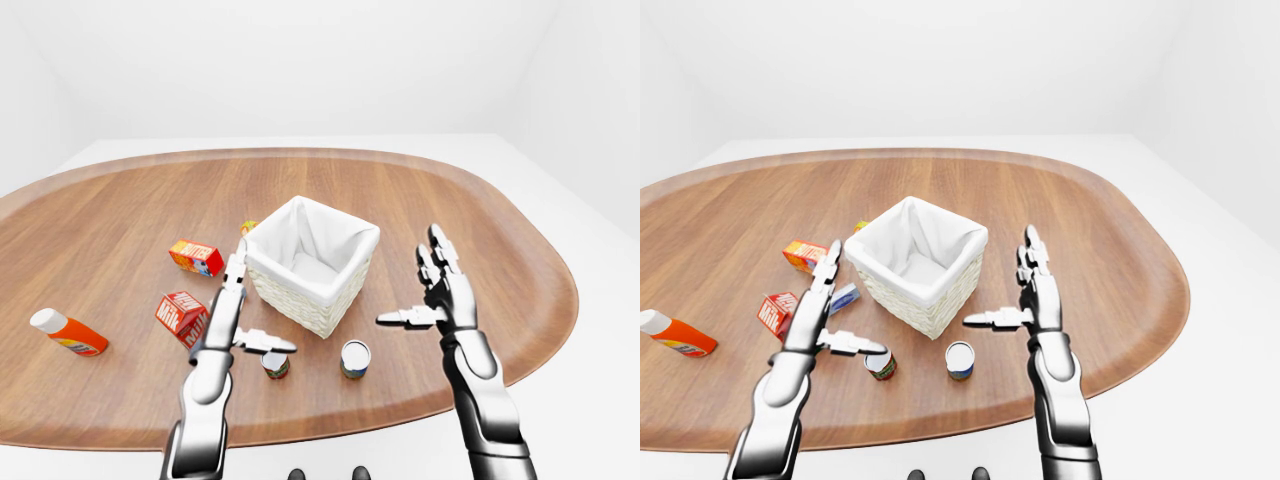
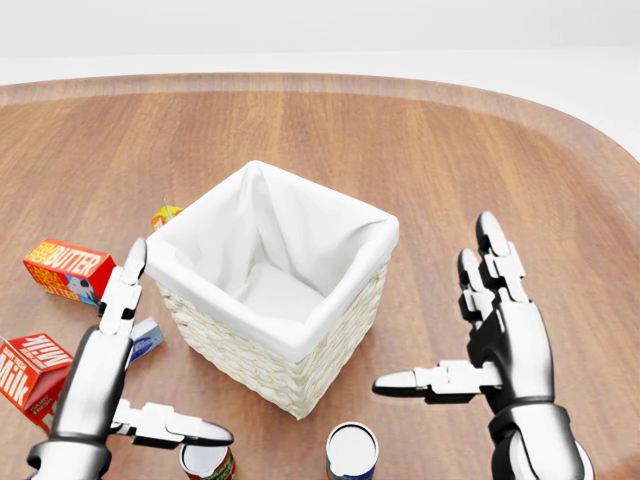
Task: Pick up the tomato sauce, and put it in the basket.
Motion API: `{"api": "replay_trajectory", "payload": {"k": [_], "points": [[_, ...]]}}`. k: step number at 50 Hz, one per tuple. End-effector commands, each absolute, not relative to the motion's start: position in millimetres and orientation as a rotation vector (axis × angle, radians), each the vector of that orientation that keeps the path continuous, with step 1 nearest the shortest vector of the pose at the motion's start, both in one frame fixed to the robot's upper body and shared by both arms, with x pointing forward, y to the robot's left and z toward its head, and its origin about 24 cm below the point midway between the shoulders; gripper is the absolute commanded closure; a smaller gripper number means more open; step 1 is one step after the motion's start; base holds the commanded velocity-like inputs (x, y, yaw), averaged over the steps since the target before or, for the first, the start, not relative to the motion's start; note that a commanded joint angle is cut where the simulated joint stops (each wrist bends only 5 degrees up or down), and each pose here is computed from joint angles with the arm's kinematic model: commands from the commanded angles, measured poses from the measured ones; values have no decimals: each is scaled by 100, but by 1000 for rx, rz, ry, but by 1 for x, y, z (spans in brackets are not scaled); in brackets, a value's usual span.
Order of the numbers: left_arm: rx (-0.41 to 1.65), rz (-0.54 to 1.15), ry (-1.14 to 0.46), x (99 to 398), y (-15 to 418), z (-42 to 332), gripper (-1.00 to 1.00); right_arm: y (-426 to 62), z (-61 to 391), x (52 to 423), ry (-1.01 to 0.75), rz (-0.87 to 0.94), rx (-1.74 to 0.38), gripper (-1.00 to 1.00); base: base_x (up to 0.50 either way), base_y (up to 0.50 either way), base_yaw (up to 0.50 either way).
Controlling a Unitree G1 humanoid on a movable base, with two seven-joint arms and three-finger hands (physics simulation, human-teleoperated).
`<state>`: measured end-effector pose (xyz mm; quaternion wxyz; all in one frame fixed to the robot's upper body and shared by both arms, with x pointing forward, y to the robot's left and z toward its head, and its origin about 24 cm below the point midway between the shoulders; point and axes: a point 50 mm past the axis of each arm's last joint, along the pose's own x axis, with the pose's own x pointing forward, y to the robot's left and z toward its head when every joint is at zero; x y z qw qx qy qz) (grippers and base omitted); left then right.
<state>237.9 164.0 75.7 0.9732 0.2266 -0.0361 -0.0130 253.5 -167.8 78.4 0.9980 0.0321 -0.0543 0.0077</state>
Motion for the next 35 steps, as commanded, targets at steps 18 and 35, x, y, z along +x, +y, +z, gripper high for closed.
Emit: {"api": "replay_trajectory", "payload": {"k": [18,35], "points": [[507,-28,-69,228,163,70,-100,-168,80,254,-113,14,63,-100,0,0,0],[528,-26,-63,226,166,65,-100,-168,80,253,-117,14,62,-100,0,0,0]]}}
